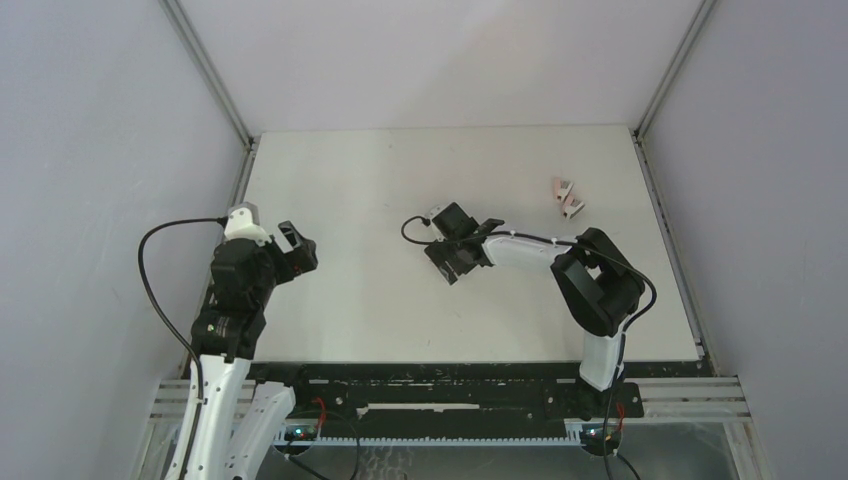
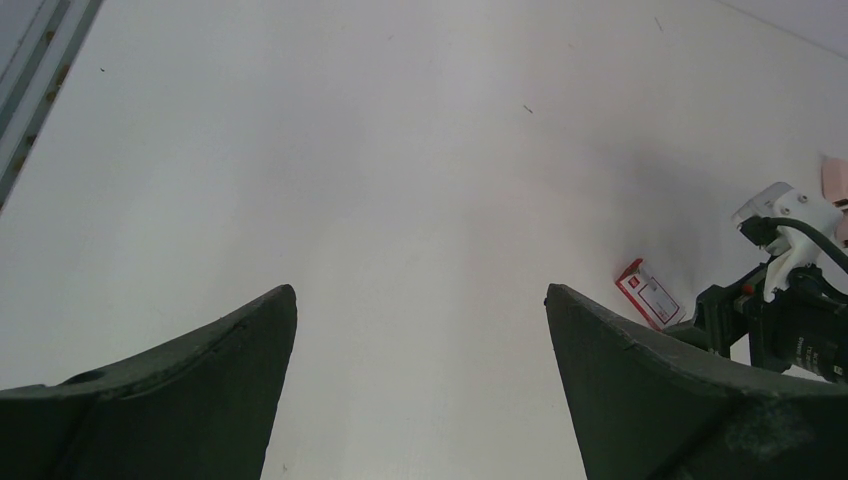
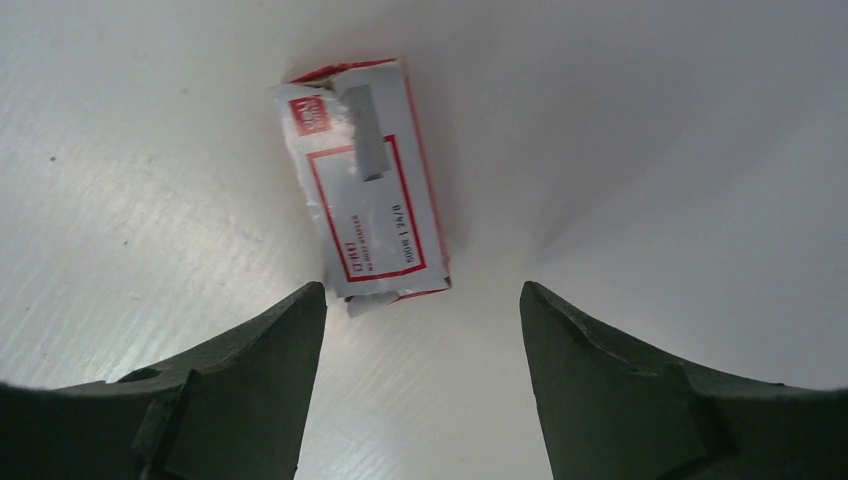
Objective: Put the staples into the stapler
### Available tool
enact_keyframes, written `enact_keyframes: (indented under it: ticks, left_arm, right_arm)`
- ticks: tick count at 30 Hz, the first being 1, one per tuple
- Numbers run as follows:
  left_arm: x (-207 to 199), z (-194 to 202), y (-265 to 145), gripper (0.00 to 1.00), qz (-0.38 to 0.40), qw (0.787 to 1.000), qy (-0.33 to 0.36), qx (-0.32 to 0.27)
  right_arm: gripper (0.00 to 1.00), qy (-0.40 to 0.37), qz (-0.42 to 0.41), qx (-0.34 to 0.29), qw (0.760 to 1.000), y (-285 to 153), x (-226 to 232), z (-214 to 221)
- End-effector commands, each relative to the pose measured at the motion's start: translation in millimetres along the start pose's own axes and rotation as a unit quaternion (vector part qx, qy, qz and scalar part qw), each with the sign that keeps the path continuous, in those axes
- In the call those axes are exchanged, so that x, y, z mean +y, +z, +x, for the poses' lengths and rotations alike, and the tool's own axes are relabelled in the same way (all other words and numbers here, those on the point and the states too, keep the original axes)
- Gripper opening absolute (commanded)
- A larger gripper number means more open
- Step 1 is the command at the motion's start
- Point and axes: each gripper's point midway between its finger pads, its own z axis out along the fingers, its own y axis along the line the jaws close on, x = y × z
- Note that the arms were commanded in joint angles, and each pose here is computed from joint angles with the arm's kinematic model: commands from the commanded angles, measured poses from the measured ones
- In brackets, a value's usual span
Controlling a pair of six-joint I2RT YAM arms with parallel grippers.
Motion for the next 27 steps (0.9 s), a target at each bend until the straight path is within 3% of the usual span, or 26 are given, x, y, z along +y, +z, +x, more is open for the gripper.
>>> enact_keyframes:
  ticks: [1, 7, 13, 18, 21, 24, 27]
  left_arm:
    - [-1.9, -1.6, 3.3, 0.98, 0.009, 1.000, 0.007, -0.007]
    - [-3.4, -5.3, 0.6, 0.98, 0.015, 1.000, 0.008, -0.020]
    - [-17.3, -2.6, 3.5, 0.93, 0.059, 0.998, 0.019, -0.021]
    - [-86.0, 3.9, 8.2, 0.89, 0.183, 0.982, 0.001, -0.040]
    - [-130.7, 14.1, 25.1, 0.89, 0.233, 0.970, 0.049, -0.053]
    - [-171.0, 37.3, 56.5, 0.88, 0.271, 0.956, 0.110, -0.024]
    - [-208.8, 50.6, 84.3, 0.84, 0.309, 0.939, 0.148, 0.027]
  right_arm:
    - [0.71, 0.053, 0.064, -0.033, 0.996, -6.9, -30.9, -15.4]
    - [0.70, 0.119, 0.113, -0.040, 0.986, -16.5, -69.0, -14.2]
    - [0.70, 0.187, 0.076, -0.073, 0.977, -40.7, -81.9, -18.4]
    - [0.70, 0.210, -0.017, -0.149, 0.966, -72.3, -60.8, -29.5]
    - [0.70, 0.230, -0.071, -0.199, 0.950, -83.0, -53.3, -24.3]
    - [0.70, 0.251, -0.130, -0.249, 0.927, -92.2, -49.7, -25.0]
    - [0.66, 0.275, -0.148, -0.253, 0.916, -87.9, -54.6, -20.2]
